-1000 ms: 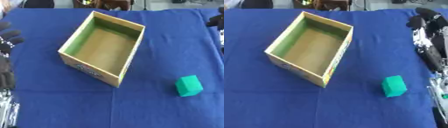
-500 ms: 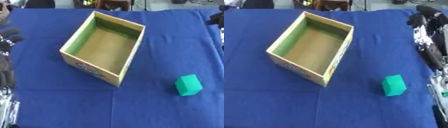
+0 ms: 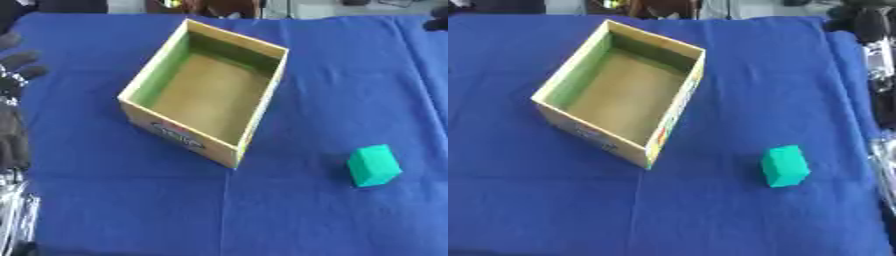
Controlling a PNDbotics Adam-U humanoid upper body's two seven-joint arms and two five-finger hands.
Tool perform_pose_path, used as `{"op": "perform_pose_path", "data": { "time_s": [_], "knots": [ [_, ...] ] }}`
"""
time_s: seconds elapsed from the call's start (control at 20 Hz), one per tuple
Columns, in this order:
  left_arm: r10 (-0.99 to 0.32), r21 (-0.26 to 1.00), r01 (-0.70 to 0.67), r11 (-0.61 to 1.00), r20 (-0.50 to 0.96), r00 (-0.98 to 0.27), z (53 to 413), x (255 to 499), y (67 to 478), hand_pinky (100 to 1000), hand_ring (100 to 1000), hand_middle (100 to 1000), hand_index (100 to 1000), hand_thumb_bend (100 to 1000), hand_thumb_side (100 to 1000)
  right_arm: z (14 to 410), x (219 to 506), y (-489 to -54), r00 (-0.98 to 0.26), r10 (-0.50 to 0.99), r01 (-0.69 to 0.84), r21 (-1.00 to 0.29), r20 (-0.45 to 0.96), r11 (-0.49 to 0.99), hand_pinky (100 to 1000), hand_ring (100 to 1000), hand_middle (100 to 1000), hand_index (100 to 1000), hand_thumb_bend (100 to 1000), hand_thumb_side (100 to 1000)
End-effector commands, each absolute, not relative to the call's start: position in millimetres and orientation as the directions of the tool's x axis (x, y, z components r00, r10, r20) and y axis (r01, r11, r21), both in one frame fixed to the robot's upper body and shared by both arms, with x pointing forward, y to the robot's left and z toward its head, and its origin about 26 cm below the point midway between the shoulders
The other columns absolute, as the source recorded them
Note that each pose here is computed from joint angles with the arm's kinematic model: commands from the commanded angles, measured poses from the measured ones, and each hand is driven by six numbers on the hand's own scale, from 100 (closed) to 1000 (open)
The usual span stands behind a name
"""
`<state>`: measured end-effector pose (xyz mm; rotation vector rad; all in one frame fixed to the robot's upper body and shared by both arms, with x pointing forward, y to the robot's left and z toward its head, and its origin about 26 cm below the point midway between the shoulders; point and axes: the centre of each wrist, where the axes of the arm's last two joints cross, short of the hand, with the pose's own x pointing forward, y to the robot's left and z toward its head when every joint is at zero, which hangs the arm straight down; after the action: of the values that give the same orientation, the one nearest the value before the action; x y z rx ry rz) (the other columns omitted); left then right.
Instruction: Pick up objects on the table and place them in the box.
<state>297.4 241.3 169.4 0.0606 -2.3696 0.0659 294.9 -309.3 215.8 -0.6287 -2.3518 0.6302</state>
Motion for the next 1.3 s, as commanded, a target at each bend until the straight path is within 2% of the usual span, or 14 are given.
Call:
{"op": "perform_pose_path", "data": {
  "time_s": [0.05, 0.35, 0.65, 1.0, 1.1, 1.25, 1.3],
  "knots": [
    [-0.059, -0.004, -0.084, 0.996, 0.679, -0.731, 176, 295, 248, 674, 689, 706, 848, 100, 1000, 230, 290, -314, -0.699, 0.639, 0.282, -0.696, 0.322, 0.660, 840, 763, 765, 868, 531, 1000],
    [-0.063, 0.002, -0.084, 0.996, 0.682, -0.729, 176, 295, 248, 673, 689, 705, 848, 100, 1000, 237, 288, -318, -0.690, 0.705, 0.247, -0.862, 0.164, 0.442, 831, 792, 786, 877, 597, 1000],
    [-0.051, -0.005, -0.074, 0.997, 0.683, -0.729, 176, 295, 246, 673, 689, 705, 848, 100, 1000, 255, 285, -328, -0.668, 0.743, 0.244, -0.951, -0.025, 0.187, 836, 817, 807, 885, 635, 982],
    [-0.044, -0.009, -0.068, 0.998, 0.683, -0.729, 176, 295, 245, 673, 689, 705, 848, 100, 1000, 254, 282, -334, -0.630, 0.763, 0.189, -0.981, -0.146, -0.033, 851, 848, 805, 907, 722, 809],
    [-0.043, -0.008, -0.067, 0.998, 0.683, -0.729, 176, 295, 245, 673, 689, 705, 848, 100, 1000, 251, 281, -334, -0.624, 0.763, 0.164, -0.983, -0.169, -0.084, 861, 862, 813, 918, 777, 735],
    [-0.041, -0.009, -0.064, 0.998, 0.684, -0.728, 176, 295, 244, 673, 689, 705, 848, 100, 1000, 247, 281, -332, -0.620, 0.757, 0.129, -0.979, -0.205, -0.160, 865, 868, 803, 923, 768, 660],
    [-0.039, -0.009, -0.062, 0.998, 0.684, -0.728, 176, 295, 244, 673, 689, 705, 848, 100, 1000, 245, 281, -331, -0.620, 0.754, 0.119, -0.976, -0.216, -0.183, 865, 871, 802, 924, 751, 611]
  ]
}}
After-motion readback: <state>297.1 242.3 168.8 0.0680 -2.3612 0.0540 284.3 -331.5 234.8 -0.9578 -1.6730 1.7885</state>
